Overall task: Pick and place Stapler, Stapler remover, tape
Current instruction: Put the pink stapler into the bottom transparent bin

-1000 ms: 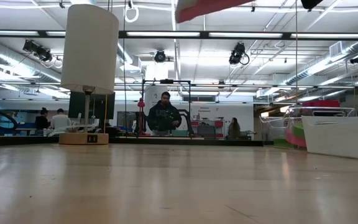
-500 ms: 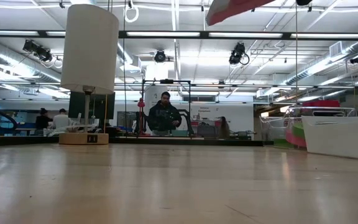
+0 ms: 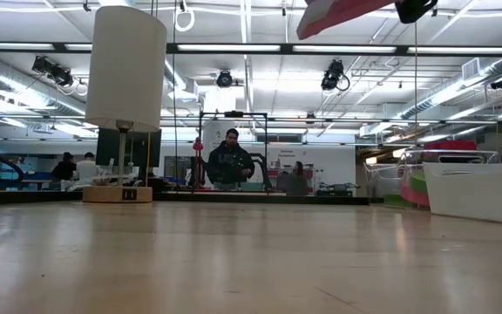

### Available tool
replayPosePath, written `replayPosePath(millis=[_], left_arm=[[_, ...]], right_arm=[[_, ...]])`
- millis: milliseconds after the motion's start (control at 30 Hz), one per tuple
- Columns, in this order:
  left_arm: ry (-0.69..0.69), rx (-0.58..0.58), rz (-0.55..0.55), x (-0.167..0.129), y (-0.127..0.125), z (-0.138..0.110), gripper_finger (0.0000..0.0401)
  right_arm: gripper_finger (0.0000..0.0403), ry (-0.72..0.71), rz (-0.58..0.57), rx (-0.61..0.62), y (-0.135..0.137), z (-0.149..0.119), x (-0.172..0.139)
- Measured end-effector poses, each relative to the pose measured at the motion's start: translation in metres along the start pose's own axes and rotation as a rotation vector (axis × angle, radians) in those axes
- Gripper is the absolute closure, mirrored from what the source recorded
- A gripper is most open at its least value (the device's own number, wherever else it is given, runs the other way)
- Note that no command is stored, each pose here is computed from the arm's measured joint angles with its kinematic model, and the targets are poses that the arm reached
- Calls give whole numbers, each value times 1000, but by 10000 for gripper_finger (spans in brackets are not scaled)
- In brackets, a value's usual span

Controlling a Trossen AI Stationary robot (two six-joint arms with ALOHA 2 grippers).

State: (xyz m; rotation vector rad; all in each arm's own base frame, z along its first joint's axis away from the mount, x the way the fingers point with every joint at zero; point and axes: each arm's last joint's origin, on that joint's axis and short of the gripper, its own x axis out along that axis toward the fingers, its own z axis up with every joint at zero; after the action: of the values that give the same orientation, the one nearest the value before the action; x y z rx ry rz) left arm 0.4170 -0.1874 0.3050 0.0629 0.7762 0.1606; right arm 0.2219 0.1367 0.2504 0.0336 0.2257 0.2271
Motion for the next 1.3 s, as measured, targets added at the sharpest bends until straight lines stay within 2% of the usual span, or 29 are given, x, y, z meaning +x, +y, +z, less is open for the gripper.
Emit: replayPosePath(millis=[167,633,700,833,933,1100,1300], left_arm=[[0,-14,5,0,1,0,275],[-14,-40,18,2,2,2,274],[-22,-44,20,2,3,3,249],[-17,-44,39,1,4,2,165],[1,-38,39,1,4,0,127],[41,-42,46,-1,3,-5,112],[87,-73,60,-2,3,-11,118]], right_arm=[[264,-1,7,28,-1,0,0],[263,22,18,24,-3,3,-7],[263,24,18,30,-3,6,-13],[264,50,-4,36,-2,9,-34],[264,84,-46,64,-2,9,-53],[264,121,-57,112,2,8,-86],[264,156,24,190,4,6,-118]])
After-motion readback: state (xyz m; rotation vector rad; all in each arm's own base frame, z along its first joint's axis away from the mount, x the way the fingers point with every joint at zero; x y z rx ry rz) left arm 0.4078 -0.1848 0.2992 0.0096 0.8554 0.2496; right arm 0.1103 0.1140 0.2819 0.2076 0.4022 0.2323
